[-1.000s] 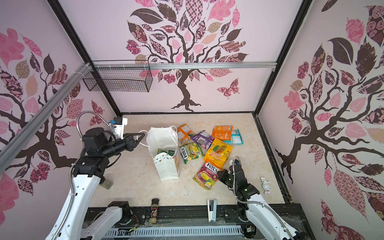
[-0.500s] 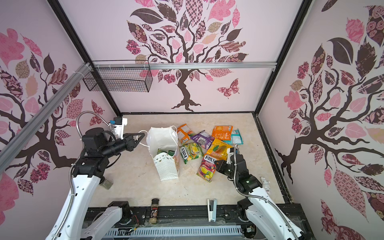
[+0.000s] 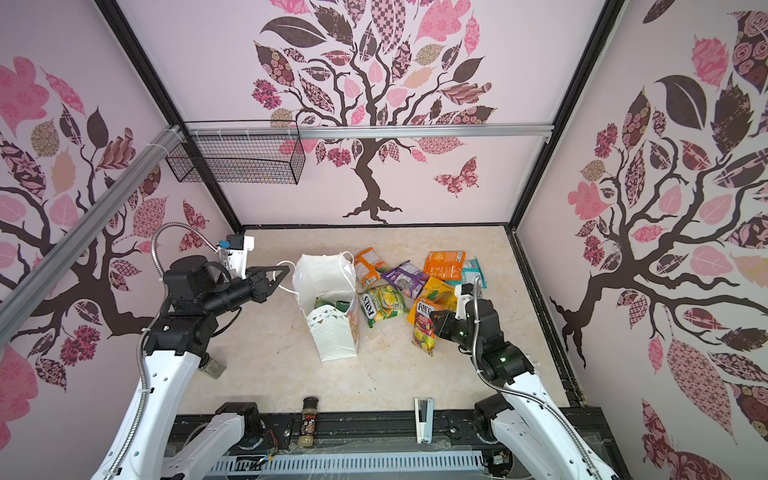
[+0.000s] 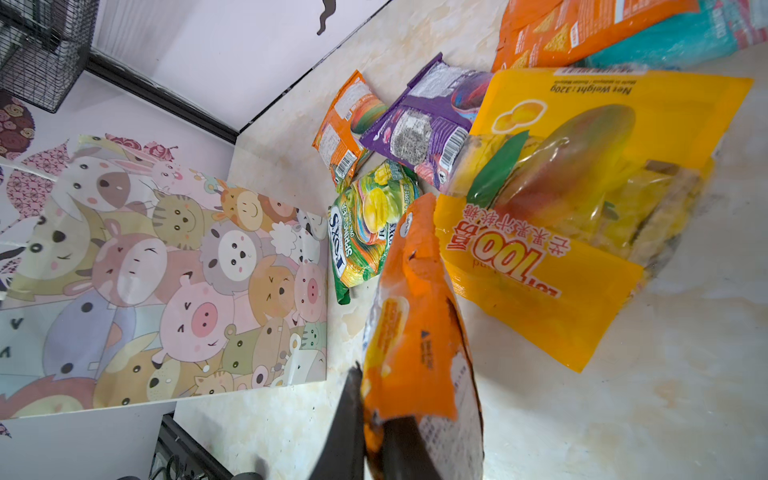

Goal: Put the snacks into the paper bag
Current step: 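Lift the Fox's Fruits packet with the right gripper toward the bag, then carry the Fox's Fruits packet with the right gripper over the bag opening, then lower the packet into the bag and open the right gripper, then withdraw the right gripper from the bag toward the remaining snacks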

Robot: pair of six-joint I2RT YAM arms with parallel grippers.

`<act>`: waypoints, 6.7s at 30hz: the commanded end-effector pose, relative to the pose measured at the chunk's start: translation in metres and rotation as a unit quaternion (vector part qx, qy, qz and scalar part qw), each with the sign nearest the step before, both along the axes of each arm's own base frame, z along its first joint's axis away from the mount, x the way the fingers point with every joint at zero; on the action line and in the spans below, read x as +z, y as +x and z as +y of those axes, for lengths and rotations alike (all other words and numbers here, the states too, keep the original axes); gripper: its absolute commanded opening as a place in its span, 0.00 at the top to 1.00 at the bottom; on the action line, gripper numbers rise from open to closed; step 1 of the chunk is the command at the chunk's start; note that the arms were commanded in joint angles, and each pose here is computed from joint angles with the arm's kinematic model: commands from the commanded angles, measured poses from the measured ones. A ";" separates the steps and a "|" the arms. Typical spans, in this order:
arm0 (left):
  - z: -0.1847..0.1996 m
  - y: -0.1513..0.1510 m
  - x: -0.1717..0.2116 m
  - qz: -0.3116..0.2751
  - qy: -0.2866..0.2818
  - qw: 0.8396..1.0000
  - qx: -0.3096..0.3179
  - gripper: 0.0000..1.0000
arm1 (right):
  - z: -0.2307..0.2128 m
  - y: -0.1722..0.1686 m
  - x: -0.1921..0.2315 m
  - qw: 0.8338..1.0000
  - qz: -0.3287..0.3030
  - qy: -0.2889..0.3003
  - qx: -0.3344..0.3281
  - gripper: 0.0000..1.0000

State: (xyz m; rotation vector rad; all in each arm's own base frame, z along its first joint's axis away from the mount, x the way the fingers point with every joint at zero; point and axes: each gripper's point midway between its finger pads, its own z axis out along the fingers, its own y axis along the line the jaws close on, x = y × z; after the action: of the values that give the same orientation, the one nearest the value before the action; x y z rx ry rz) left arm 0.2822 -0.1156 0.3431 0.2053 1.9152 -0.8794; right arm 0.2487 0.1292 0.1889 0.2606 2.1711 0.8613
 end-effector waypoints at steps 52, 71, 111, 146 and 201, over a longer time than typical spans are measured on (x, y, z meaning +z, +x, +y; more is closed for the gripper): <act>0.003 -0.006 0.005 -0.030 0.010 0.999 0.010 0.94 | 0.153 0.046 0.347 0.927 -0.372 -0.052 -0.005 1.00; 0.003 -0.008 0.006 -0.033 0.008 0.999 0.011 0.94 | 0.260 0.012 0.340 0.910 -0.397 -0.107 0.048 1.00; 0.003 -0.008 0.006 -0.035 0.005 0.999 0.011 0.95 | 0.306 0.030 0.209 0.941 -0.305 -0.138 0.051 1.00; 0.004 -0.006 0.005 -0.034 0.004 0.999 0.016 0.94 | 0.329 0.021 0.155 0.958 -0.245 -0.108 0.098 1.00; 0.013 -0.004 0.001 -0.029 0.024 0.998 0.043 0.96 | 0.093 -0.011 0.098 0.978 -0.097 -0.166 0.076 0.42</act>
State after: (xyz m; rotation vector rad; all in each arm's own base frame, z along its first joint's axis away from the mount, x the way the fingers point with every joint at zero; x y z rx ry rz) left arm 0.2795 -0.1032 0.3478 0.1595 1.8756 -0.7839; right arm 0.2486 0.2340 0.2995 -0.1919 2.0601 0.4946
